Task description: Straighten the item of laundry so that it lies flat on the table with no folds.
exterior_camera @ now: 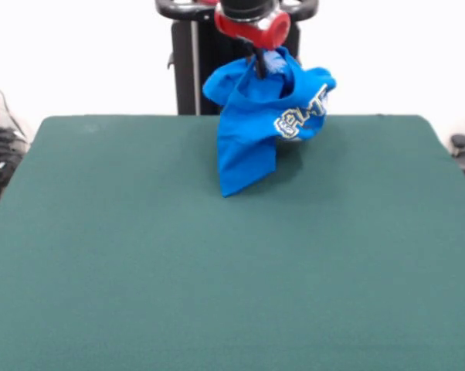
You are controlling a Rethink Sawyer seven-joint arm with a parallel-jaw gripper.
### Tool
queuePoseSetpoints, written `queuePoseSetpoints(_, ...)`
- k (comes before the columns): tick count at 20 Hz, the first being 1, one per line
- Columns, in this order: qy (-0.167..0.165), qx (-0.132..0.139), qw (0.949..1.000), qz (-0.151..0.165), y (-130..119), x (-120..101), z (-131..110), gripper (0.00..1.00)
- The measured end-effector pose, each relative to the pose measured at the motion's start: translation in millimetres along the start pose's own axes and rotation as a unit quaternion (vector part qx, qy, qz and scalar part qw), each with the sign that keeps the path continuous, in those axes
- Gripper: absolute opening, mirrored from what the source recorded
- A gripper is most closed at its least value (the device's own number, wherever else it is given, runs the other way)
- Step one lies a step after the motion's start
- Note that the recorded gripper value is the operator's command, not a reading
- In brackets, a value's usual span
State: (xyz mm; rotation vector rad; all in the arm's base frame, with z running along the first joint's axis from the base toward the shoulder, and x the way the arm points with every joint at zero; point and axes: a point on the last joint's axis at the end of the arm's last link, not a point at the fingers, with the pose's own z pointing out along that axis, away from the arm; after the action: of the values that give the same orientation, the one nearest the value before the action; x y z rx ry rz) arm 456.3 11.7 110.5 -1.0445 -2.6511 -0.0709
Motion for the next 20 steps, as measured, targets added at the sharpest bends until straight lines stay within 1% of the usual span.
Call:
queuePoseSetpoints(5,-0.012,-0.007,0.9999,0.010,-7,-18,-9,0.00)
queuePoseSetpoints(9,-0.023,-0.011,0.9992,0.029,-20,-43,-7,0.00)
queuePoseSetpoints(11,-0.044,-0.011,0.9982,0.038,-29,-62,0,0.00)
queuePoseSetpoints(13,-0.059,-0.010,0.9973,0.042,-33,-72,5,0.00)
queuePoseSetpoints(14,-0.071,-0.009,0.9964,0.044,-36,-80,9,0.00)
queuePoseSetpoints(15,-0.091,-0.007,0.9948,0.045,-38,-91,15,0.00)
queuePoseSetpoints(17,-0.107,-0.006,0.9933,0.043,-36,-98,20,0.00)
queuePoseSetpoints(20,-0.117,-0.004,0.9926,0.034,-27,-104,25,0.00)
